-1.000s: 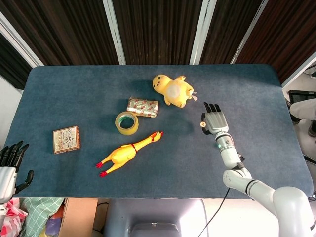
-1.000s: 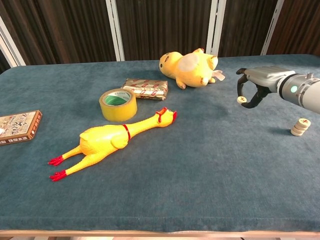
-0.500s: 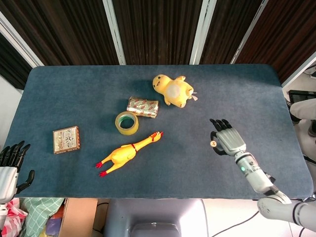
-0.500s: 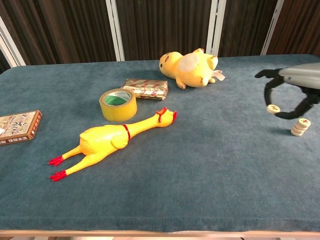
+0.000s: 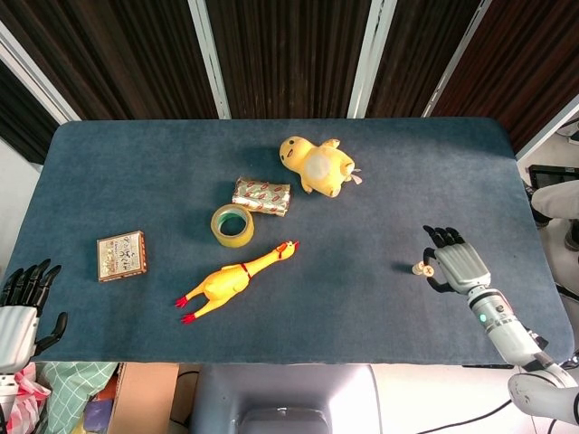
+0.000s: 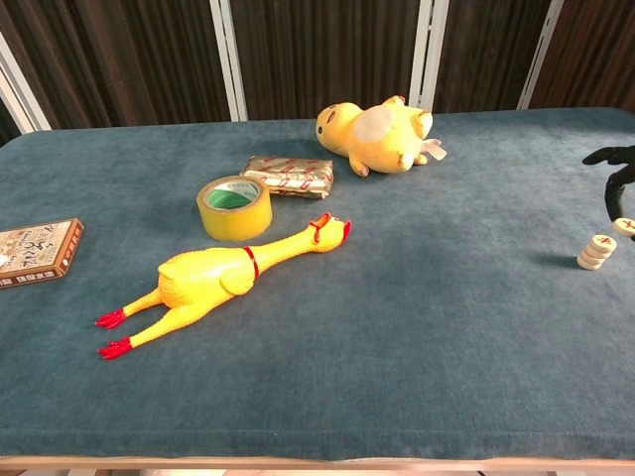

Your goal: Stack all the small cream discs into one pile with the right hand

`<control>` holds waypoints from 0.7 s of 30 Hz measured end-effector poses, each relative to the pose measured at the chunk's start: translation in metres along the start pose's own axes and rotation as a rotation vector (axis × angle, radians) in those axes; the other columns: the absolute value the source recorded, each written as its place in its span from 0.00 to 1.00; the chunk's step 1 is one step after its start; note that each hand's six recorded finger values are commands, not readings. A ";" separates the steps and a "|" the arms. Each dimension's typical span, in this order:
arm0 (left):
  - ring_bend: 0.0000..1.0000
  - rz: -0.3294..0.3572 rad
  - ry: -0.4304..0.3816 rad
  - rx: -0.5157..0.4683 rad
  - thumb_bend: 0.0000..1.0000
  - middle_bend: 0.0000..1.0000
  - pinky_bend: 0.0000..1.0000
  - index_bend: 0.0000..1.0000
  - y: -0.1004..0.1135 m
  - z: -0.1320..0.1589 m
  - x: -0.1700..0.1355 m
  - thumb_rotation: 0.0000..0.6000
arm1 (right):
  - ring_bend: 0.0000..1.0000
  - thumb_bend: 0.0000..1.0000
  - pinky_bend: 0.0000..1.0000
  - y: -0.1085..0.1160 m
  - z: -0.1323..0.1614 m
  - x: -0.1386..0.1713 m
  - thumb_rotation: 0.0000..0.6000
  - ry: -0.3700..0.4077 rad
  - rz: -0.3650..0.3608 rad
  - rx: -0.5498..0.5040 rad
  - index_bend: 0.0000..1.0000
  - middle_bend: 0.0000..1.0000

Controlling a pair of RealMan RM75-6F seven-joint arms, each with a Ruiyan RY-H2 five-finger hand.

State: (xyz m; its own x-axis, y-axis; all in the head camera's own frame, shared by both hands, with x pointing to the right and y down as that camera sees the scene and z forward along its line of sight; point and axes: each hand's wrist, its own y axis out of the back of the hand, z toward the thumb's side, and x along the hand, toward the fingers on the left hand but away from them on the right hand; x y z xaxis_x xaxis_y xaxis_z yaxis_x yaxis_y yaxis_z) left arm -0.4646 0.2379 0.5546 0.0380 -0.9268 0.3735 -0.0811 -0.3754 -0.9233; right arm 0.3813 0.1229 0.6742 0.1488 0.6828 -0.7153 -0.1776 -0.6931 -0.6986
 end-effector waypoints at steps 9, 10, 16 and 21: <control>0.00 -0.008 0.001 0.000 0.44 0.00 0.07 0.00 -0.001 -0.001 0.001 1.00 | 0.00 0.47 0.00 -0.008 -0.012 -0.016 1.00 -0.051 0.010 0.017 0.64 0.12; 0.00 -0.007 0.001 -0.001 0.44 0.00 0.07 0.00 -0.001 -0.001 0.001 1.00 | 0.00 0.47 0.00 -0.008 -0.012 -0.018 1.00 -0.052 0.013 0.016 0.64 0.12; 0.00 -0.003 0.002 -0.006 0.44 0.00 0.07 0.00 0.000 -0.001 0.002 1.00 | 0.00 0.47 0.00 -0.010 -0.014 -0.023 1.00 -0.062 0.023 0.009 0.64 0.12; 0.00 0.004 -0.004 -0.010 0.44 0.00 0.07 0.00 0.002 -0.001 0.000 1.00 | 0.00 0.47 0.00 -0.010 -0.012 -0.025 1.00 -0.061 0.028 0.000 0.62 0.12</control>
State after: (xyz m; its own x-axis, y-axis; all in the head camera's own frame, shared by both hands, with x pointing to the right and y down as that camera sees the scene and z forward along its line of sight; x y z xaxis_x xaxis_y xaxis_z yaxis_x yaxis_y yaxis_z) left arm -0.4658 0.2372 0.5530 0.0417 -0.9282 0.3699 -0.0911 -0.3722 -0.9237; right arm 0.3908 0.1098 0.6993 0.0841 0.6762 -0.7319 -0.1811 -0.7119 -0.6785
